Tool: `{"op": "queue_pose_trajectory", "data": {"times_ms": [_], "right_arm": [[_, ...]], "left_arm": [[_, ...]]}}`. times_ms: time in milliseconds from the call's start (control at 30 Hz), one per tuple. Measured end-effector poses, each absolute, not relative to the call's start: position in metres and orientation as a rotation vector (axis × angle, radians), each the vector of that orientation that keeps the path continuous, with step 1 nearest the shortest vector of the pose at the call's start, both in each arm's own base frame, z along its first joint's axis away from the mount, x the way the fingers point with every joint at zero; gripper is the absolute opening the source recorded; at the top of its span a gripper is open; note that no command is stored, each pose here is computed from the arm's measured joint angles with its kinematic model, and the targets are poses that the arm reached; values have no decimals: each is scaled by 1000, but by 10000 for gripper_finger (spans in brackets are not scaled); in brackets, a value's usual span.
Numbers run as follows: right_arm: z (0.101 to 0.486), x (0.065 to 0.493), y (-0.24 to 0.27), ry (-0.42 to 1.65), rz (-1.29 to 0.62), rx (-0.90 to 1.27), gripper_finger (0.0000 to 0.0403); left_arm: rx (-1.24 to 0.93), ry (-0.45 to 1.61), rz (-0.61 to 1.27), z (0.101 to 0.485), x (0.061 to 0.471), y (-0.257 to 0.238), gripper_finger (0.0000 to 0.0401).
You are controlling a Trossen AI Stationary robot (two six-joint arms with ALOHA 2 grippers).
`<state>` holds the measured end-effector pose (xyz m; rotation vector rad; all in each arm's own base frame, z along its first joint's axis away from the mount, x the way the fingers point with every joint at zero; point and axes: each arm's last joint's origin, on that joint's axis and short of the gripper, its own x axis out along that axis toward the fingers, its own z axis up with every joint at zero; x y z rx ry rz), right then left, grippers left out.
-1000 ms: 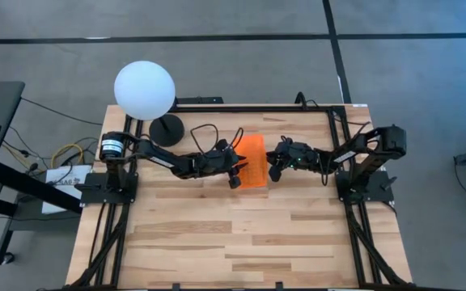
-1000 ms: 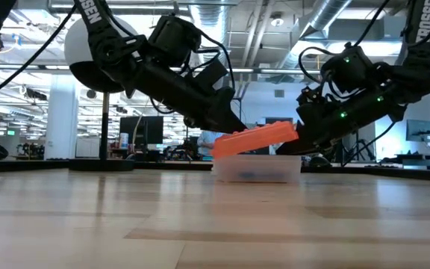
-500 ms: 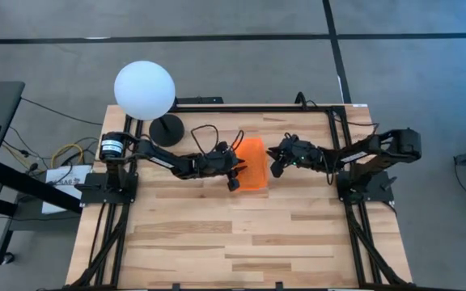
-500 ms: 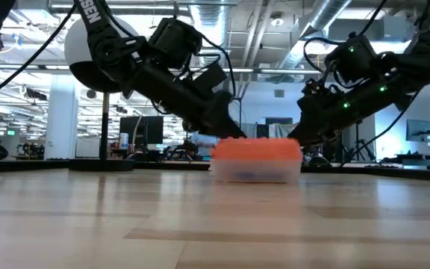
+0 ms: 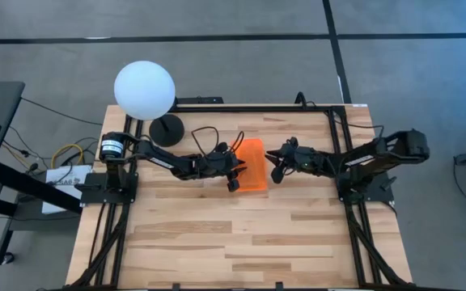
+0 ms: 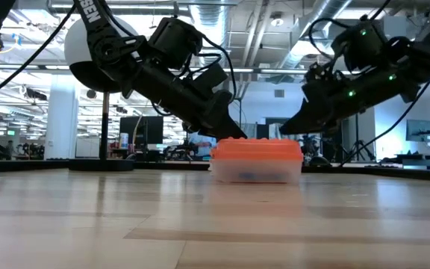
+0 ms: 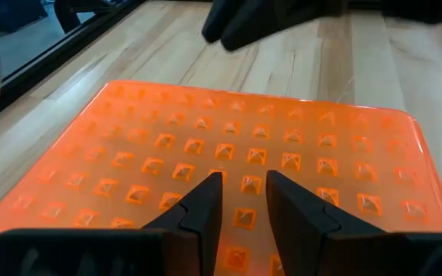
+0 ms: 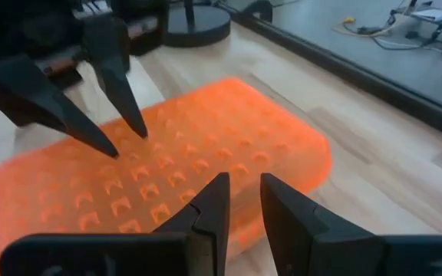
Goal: Pick & place school supplies into a supply box
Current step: Close the orange supply box
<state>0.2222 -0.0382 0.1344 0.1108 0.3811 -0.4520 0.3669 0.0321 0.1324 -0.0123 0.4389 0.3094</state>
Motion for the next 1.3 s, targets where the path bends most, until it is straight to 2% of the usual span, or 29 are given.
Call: {"op": "queue_pose_trajectory", "data": {"times_ms": [300, 500, 1067, 1300], "right_arm": [[116, 240, -45, 436, -449, 99, 69], [119, 250, -43, 427, -407, 96, 69], [115, 247, -45, 478, -407, 183, 69], [113, 247, -43, 495, -347, 236, 69]], "left_arm": [[-9, 435, 314, 133, 367, 31, 98], [-7, 451, 313, 131, 366, 31, 98], [-23, 457, 303, 131, 366, 31, 98], [-19, 457, 299, 131, 366, 31, 98]]}}
